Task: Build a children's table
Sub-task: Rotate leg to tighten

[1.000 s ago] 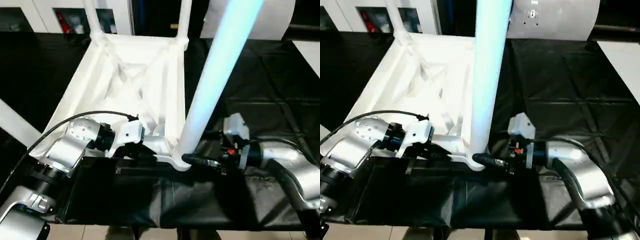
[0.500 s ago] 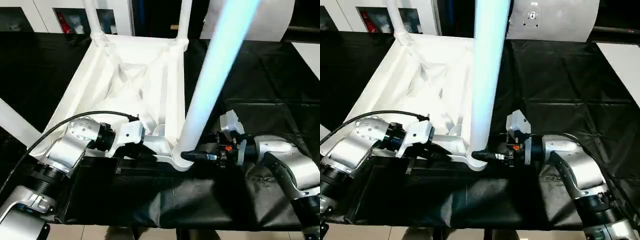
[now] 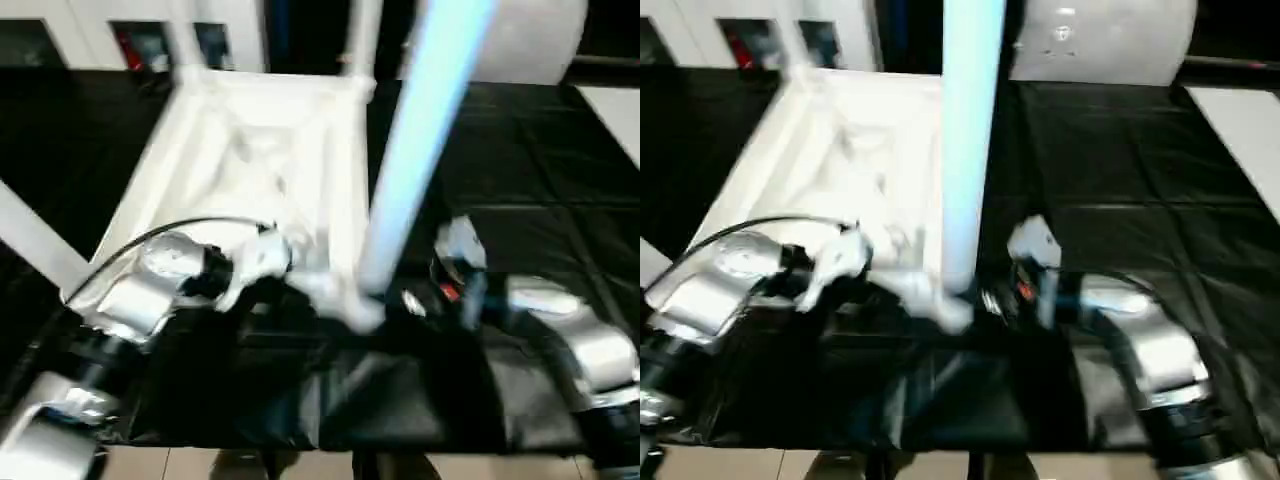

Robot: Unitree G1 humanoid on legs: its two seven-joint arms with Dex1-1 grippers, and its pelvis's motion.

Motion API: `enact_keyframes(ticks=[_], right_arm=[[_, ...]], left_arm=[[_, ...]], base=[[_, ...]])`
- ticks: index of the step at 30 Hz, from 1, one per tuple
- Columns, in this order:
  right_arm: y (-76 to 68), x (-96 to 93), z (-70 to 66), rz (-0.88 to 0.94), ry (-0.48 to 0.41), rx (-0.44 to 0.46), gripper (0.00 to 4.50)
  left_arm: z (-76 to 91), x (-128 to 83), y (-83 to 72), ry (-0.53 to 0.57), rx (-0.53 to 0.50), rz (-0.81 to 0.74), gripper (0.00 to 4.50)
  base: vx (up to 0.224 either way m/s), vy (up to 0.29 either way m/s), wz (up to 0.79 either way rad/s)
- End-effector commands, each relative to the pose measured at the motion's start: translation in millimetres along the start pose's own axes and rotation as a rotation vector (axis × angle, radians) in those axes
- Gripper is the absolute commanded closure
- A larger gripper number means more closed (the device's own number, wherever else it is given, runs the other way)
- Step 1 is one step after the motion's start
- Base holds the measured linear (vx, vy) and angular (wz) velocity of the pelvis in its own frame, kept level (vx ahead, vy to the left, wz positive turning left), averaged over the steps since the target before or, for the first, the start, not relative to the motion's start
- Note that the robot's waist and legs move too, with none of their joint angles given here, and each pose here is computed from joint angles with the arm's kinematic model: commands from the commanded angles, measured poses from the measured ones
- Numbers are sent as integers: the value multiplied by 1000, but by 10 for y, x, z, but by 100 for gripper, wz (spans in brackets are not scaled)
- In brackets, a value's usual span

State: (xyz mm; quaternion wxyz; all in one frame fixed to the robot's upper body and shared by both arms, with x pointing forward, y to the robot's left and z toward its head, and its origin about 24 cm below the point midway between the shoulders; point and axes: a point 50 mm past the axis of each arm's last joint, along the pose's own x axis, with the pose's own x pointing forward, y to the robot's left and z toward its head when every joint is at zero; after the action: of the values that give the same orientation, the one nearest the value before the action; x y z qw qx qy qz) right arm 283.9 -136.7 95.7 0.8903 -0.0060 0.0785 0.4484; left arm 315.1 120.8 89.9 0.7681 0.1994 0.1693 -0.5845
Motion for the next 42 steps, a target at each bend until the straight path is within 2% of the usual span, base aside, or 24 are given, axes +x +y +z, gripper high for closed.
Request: enact_keyframes(ticks=[1, 6, 7, 8, 12, 14, 19, 20, 22, 25, 26, 30, 33, 35, 36, 37, 39, 41, 42], right_arm=[[211, 278, 26, 6, -11, 56, 254], [234, 490, 82, -190, -54, 150, 255], [256, 562, 94, -237, -73, 206, 255], [263, 579, 98, -249, -77, 222, 255], [282, 620, 93, -264, -74, 213, 255], [258, 595, 85, -277, -84, 227, 199], [135, 433, 58, -275, -87, 165, 145], [116, 368, 51, -244, -84, 117, 145], [103, 325, 45, -221, -81, 90, 117], [50, 161, 47, -130, -76, 27, 93], [50, 161, 47, -130, -76, 27, 86], [-33, -61, 86, 30, -32, -68, 51], [-52, -121, 101, 104, -1, -84, 34], [-57, -136, 106, 126, 7, -88, 34], [-56, -154, 110, 163, 16, -102, 34], [-55, -215, 121, 284, 46, -110, 34], [-56, -232, 125, 317, 53, -107, 34], [-65, -244, 125, 348, 61, -99, 68], [-70, -247, 126, 374, 67, -89, 68]], left_arm=[[293, 217, 1, -104, -10, 76, 450], [477, 378, 50, -150, -65, 201, 450], [521, 415, 60, -155, -60, 232, 450], [531, 423, 61, -155, -58, 239, 450], [517, 430, 33, -126, -29, 223, 450], [483, 405, 23, -112, -22, 213, 450], [318, 260, 42, -58, 4, 193, 450], [259, 223, 30, -36, 30, 165, 450], [221, 199, 25, -21, 53, 148, 450], [107, 120, 17, 7, 91, 99, 450], [107, 120, 17, 7, 91, 99, 450], [9, 12, -33, 23, 143, -36, 450], [7, -27, -62, 9, 145, -98, 450], [10, -39, -71, 3, 146, -117, 450], [10, -51, -81, 4, 155, -140, 450], [-3, -90, -117, 23, 185, -214, 450], [-9, -102, -128, 31, 194, -236, 450], [-16, -116, -137, 39, 204, -256, 450], [-22, -128, -140, 48, 214, -268, 450]], base=[[0, 0, 0], [0, 0, 0], [0, 0, 0], [0, 0, 0], [0, 0, 0], [0, 0, 0], [0, 0, 0], [0, 0, 0], [0, 0, 0], [0, 0, 0], [0, 0, 0], [0, 0, 0], [0, 0, 0], [0, 0, 0], [0, 0, 0], [0, 0, 0], [0, 0, 0], [0, 0, 0], [0, 0, 0]])
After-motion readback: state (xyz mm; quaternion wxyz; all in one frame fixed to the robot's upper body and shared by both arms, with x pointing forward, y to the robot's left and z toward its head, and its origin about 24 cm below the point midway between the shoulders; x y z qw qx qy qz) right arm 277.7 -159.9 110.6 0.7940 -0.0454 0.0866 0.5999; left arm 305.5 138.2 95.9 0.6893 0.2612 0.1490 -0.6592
